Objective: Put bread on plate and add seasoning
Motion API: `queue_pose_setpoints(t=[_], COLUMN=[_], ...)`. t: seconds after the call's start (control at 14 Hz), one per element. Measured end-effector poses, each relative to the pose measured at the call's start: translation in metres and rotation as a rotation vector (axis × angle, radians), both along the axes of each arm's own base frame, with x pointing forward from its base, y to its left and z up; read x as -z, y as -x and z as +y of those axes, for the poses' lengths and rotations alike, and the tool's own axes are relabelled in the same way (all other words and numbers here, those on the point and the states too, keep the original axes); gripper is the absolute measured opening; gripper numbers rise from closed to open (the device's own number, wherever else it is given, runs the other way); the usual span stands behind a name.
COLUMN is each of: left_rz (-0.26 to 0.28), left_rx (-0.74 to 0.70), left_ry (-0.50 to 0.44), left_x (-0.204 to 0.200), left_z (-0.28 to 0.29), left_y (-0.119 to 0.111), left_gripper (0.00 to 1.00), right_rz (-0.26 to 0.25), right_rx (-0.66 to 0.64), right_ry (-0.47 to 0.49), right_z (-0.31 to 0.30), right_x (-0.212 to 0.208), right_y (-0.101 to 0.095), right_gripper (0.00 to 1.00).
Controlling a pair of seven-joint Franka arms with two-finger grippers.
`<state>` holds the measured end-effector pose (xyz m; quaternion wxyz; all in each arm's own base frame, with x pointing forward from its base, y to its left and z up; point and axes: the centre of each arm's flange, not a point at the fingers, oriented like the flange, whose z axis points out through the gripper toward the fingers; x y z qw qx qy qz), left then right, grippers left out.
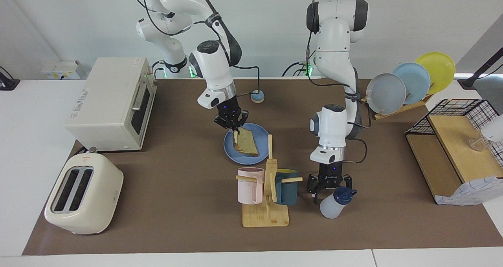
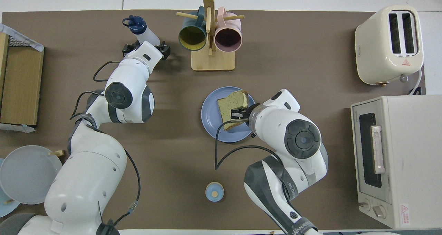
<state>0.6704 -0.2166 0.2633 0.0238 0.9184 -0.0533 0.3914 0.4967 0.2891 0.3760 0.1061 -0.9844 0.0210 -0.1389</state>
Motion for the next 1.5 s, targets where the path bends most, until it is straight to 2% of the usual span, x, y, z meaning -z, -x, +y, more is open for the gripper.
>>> queue_pose_setpoints(t=[0.07,0.36,0.43,0.5,0.57,0.64,0.71,0.85,1.0,1.14,1.28,1.35,1.5], left_rz=[-0.009,-0.031,-0.036,-0.037,-0.034,-0.031,-0.030,-0.018,0.021,0.131,0.244,0.274,0.312], left_rx=[-0.008,-0.023,-0.022,-0.020,-0.018,-0.016,-0.016,-0.021,-0.025,0.016,0.193,0.288,0.434], left_ry=[0.000,0.007,0.011,0.015,0.017,0.019,0.020,0.023,0.035,0.029,-0.055,-0.092,-0.132], left_x=[0.001,-0.006,-0.009,-0.011,-0.011,-0.010,-0.011,-0.014,-0.027,-0.059,-0.113,-0.139,-0.173], left_z=[0.005,0.013,0.011,0.010,0.008,0.007,0.006,0.010,0.012,0.011,0.016,0.023,0.040], left_y=[-0.007,-0.016,-0.017,-0.016,-0.016,-0.015,-0.015,-0.011,-0.008,-0.005,0.007,0.018,0.049], left_gripper=[1.00,1.00,0.93,0.92,0.84,0.68,0.58,0.57,0.57,0.50,0.49,0.49,0.49], right_rz=[0.002,-0.006,-0.016,-0.031,-0.045,-0.056,-0.064,-0.057,-0.035,-0.033,-0.045,-0.037,0.044], right_rx=[0.000,-0.002,-0.010,-0.022,-0.025,-0.022,-0.017,-0.009,-0.027,-0.050,-0.077,-0.087,-0.080], right_ry=[0.001,-0.001,-0.001,-0.001,-0.001,0.000,0.002,0.008,0.023,0.028,0.023,0.026,0.010], right_z=[0.000,-0.002,-0.003,-0.005,-0.011,-0.019,-0.027,-0.035,-0.034,-0.028,-0.015,-0.010,-0.002], right_x=[0.001,-0.003,-0.006,-0.011,-0.017,-0.022,-0.025,-0.027,-0.025,-0.026,-0.039,-0.050,-0.085], right_y=[0.001,0.000,-0.002,-0.007,-0.014,-0.021,-0.027,-0.032,-0.030,-0.027,-0.022,-0.021,-0.024], right_gripper=[0.07,0.52,0.65,0.77,0.87,0.99,1.00,1.00,1.00,1.00,1.00,1.00,1.00])
